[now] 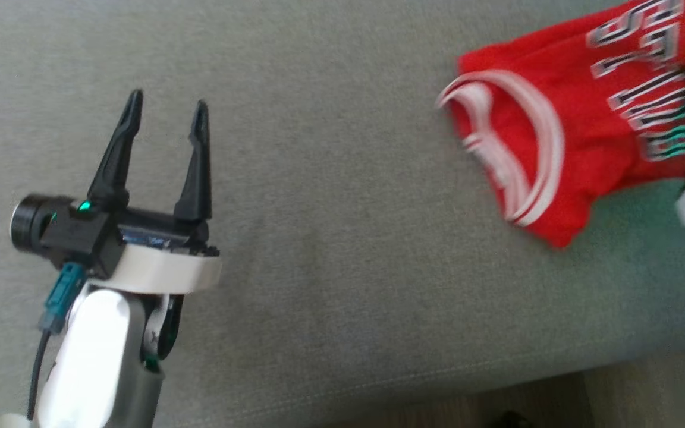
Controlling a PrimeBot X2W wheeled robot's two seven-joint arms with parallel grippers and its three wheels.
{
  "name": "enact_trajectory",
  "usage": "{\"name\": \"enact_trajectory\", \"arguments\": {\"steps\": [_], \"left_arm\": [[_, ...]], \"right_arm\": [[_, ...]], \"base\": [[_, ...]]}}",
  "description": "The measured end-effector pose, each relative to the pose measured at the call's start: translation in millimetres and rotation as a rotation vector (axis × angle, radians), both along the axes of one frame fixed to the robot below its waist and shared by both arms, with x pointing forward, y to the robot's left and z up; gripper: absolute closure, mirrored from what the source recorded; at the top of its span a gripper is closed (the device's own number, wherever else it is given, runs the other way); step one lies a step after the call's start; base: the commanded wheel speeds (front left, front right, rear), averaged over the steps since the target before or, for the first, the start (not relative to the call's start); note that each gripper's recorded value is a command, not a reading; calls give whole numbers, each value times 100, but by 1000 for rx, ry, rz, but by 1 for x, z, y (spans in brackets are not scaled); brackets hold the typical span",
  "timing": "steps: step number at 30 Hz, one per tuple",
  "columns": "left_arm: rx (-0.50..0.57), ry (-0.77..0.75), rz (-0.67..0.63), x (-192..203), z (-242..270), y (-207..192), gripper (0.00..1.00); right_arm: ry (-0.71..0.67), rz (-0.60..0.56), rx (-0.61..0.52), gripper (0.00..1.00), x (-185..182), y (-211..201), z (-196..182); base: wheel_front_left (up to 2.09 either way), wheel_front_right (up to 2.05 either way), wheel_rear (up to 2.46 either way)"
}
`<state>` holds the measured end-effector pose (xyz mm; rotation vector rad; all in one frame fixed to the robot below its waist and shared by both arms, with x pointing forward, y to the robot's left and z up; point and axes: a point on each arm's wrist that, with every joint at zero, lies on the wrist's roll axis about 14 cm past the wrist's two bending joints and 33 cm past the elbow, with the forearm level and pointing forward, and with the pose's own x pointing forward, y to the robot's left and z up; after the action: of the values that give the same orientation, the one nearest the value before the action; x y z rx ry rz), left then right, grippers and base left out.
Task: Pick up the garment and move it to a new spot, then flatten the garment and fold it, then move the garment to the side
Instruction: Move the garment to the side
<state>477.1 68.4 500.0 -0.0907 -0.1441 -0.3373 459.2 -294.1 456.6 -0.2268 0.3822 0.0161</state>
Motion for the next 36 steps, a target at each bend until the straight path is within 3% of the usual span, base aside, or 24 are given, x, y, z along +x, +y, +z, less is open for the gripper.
{"name": "enact_trajectory", "arguments": {"steps": [8, 17, 27, 28, 29, 30, 31, 36], "left_arm": [[-19, -37, -162, 17, -6, -50, 0], [-30, -41, -259, 35, -23, -79, 0], [-40, -13, -290, 47, -49, -86, 0], [-38, -11, -287, 49, -50, -84, 0], [-38, -11, -287, 49, -50, -84, 0], [-35, -10, -282, 50, -51, -83, 0], [-31, -9, -277, 50, -53, -80, 0], [-14, -5, -263, 49, -52, -75, 0]], "right_arm": [[-26, -201, -72, 100, -6, -77, 2], [-46, -335, -154, 100, 1, -128, 2], [39, -415, -199, 100, 10, -144, -42], [42, -421, -201, 90, 11, -144, -47], [42, -421, -201, 90, 11, -144, -47], [42, -427, -201, 57, 12, -144, -50], [30, -430, -198, 0, 14, -142, -52], [-47, -472, -146, 0, 12, -134, -52]], "base": [[0, 0, 0], [0, 0, 0], [0, 0, 0], [0, 0, 0], [0, 0, 0], [0, 0, 0], [0, 0, 0], [0, 0, 0]]}}
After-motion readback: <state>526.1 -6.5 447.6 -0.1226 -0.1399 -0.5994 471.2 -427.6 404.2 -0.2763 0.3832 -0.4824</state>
